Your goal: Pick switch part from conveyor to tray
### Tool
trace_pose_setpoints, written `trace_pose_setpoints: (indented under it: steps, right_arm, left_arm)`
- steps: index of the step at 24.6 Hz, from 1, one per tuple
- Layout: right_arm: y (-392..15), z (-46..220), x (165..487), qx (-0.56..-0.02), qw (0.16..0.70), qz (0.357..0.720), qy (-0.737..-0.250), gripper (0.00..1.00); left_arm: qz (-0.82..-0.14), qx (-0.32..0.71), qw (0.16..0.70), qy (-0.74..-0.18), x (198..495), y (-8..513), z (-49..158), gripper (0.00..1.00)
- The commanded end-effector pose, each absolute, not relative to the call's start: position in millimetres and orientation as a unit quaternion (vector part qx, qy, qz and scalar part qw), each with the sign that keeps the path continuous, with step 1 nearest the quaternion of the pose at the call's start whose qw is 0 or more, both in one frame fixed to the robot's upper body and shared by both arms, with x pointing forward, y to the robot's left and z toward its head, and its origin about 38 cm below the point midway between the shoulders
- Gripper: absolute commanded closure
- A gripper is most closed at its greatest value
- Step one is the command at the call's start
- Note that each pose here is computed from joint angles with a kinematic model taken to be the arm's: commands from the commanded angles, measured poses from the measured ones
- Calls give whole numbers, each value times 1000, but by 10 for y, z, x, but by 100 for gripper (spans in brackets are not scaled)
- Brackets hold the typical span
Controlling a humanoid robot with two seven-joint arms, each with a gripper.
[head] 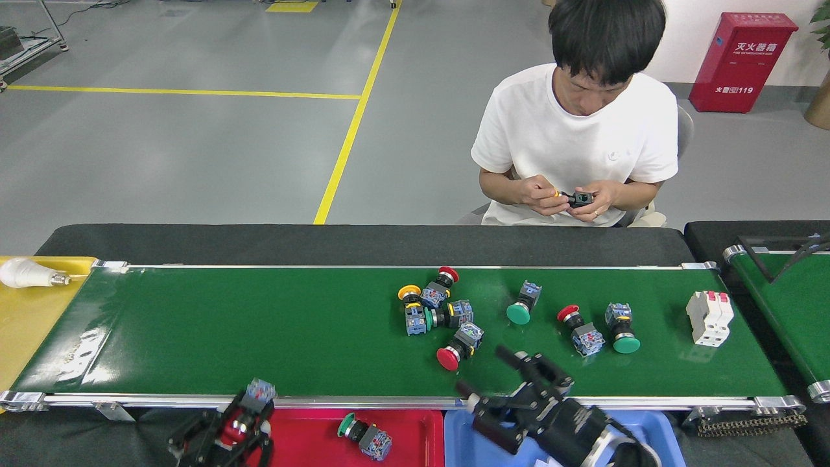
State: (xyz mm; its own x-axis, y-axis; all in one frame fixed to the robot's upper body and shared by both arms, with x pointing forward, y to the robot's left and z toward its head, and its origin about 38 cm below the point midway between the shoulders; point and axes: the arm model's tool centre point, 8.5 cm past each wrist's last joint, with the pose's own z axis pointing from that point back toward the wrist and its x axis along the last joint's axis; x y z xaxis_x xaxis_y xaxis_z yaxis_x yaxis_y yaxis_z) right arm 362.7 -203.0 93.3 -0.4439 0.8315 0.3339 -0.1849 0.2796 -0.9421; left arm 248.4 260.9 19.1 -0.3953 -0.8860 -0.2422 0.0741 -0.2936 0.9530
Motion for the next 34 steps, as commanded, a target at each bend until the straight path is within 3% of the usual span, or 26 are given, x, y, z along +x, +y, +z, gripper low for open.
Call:
trace_pose_setpoints:
  steps: [1,3,4,7,11,13,16,19,25,29,33,34]
  right_arm:
    - [-2448,982,3691,-309,517,504,-619,2]
    - [-2803,938,3627,-368,546,467,-590,2]
    - [-2910,915,3579,-396,551,448,-582,2]
    - [-3041,804,3323,-440,550,418,-574,2]
    - [-3041,625,2957,-426,550,448,-562,1]
    - [-2995,640,3004,-420,546,455,-565,2]
    - [-2532,661,3264,-372,528,503,-575,2]
    - [-2158,612,3449,-343,521,532,-573,2]
    - [-1649,453,3836,-340,530,562,-536,2]
    - [-1445,453,4162,-353,540,567,-512,3]
    - [-1427,488,4236,-358,530,571,-514,33]
    - [-1408,505,4239,-357,526,572,-518,54]
  left_arm:
    - [-682,428,329,-493,2470,2505,240,63]
    - [-675,430,331,-500,2467,2470,248,28]
    - [-671,432,334,-501,2470,2475,253,0]
    - [-668,437,338,-497,2476,2525,263,0]
    - [-646,447,359,-504,2498,2670,346,0]
    - [-627,451,382,-508,2508,2782,385,0]
    - [-598,453,443,-491,2510,3083,420,0]
    - [-580,470,467,-474,2478,3345,459,0]
    - [-580,477,456,-478,2563,3342,534,0]
    - [-605,479,401,-493,2938,3009,652,0]
    - [-628,468,366,-503,3171,2688,642,0]
    - [-636,462,357,-504,3186,2610,626,0]
